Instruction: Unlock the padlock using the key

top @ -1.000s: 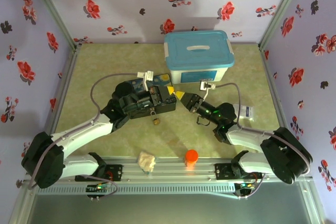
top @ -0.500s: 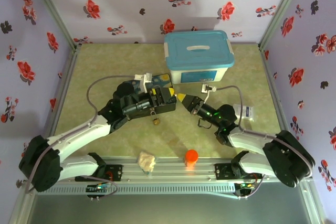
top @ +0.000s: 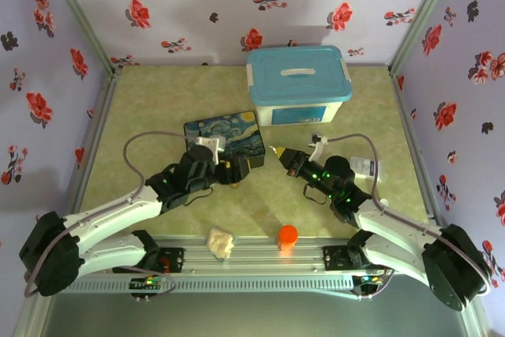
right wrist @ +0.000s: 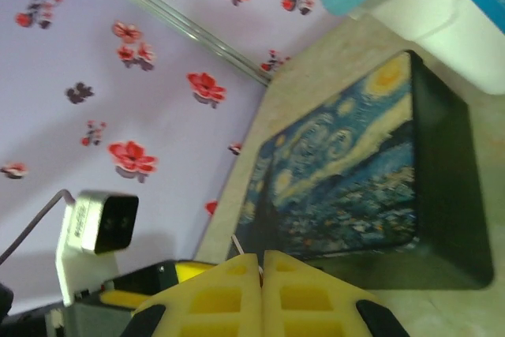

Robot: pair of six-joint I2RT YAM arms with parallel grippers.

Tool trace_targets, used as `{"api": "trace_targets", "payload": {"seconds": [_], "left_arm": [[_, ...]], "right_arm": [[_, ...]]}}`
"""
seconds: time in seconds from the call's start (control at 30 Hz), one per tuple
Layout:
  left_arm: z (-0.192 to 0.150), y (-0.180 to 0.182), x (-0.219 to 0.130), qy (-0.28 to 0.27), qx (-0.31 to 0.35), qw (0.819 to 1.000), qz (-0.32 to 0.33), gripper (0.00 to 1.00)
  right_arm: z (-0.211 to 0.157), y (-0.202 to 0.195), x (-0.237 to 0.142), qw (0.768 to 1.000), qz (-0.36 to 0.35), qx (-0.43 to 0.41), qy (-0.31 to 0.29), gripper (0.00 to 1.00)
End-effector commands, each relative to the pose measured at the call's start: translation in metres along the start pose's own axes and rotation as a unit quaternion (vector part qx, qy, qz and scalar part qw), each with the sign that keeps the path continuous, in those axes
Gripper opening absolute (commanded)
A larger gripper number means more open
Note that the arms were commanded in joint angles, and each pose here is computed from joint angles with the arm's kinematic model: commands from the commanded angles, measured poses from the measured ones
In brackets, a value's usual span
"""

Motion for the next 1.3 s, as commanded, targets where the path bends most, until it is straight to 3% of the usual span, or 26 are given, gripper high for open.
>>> {"api": "trace_targets", "payload": {"seconds": [0.0, 0.23, 0.6, 0.93, 1.27], "left_arm": [[-0.021, 0.035, 0.010, -0.009, -0.003, 0.998, 0.061, 0.79], [-0.036, 0.054, 0.029, -0.009, 0.027, 0.995, 0.093, 0.75], [-0.048, 0.060, 0.060, 0.006, 0.024, 0.995, 0.097, 0.52], [-0.064, 0.064, 0.070, 0.003, 0.017, 0.994, 0.104, 0.45], [-0.054, 0.056, 0.065, -0.010, 0.010, 0.995, 0.097, 0.19]], "right_arm": [[-0.003, -0.005, 0.003, 1.000, -0.017, -0.019, -0.001, 0.00], [-0.017, -0.009, 0.011, 0.999, -0.026, -0.028, 0.026, 0.00], [-0.031, -0.015, 0.015, 0.998, -0.039, -0.033, 0.042, 0.00], [-0.040, -0.023, 0.017, 0.996, -0.055, -0.032, 0.058, 0.00], [-0.057, -0.026, 0.031, 0.996, -0.043, 0.011, 0.078, 0.00]]}}
Point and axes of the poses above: each hand's point on the last joint's axis, 136 mm out from that joint toward the fingers, its own x axis out along the fingers, its own y axis along the line the jaws close on, z = x × y, the point moved 3 cm from there along -x, back along the fingers, and after that the axes turned 5 degrees about x, right-handed, at the moved point
